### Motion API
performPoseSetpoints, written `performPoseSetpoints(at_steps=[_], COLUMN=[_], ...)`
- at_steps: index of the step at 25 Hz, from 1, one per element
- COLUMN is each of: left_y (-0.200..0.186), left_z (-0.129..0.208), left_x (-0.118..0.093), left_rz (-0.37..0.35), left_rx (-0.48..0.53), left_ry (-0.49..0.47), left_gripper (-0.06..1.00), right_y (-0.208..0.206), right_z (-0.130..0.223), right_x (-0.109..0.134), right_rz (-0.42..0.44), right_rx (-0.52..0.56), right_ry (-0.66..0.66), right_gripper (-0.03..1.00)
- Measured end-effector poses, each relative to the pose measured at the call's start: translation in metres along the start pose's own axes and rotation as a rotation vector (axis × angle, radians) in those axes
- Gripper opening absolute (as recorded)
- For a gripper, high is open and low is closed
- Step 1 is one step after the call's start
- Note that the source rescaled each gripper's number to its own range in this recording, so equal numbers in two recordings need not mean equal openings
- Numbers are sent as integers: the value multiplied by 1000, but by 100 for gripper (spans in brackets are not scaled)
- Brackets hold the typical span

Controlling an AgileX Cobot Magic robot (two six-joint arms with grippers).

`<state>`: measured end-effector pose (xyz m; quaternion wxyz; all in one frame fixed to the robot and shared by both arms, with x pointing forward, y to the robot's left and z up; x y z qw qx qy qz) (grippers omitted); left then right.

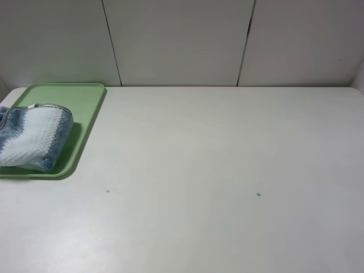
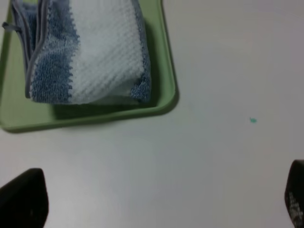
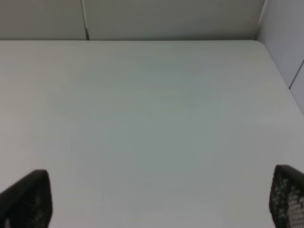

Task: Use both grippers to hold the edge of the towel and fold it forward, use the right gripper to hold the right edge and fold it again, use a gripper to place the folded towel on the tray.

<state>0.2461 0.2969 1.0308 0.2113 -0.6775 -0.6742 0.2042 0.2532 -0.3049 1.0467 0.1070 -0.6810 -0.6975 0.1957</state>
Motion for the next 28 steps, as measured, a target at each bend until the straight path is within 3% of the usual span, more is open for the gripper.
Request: performPoseSetpoints(at_steps=[28], left_y=[-1], left_z=[1], left_x=[0], left_rz=[2], left_rx=[-11], left_ry=[-1], left_gripper=[100], right_y=[0], right_z=[0], right_x=[0], right_rz=[0], right_rx=[0], right_ry=[0], right_gripper=[100])
Point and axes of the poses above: a point on each arm's last joint axis where the gripper is mounted, y pointing out along that axis toward the gripper, x along the wrist's bending axis when the last joint is at zero, z = x × y, the point moved 2 cm from there along y, pointing out along that axis toward the gripper, and after that the axes turned 5 degrees about -y, right-handed, at the moved point
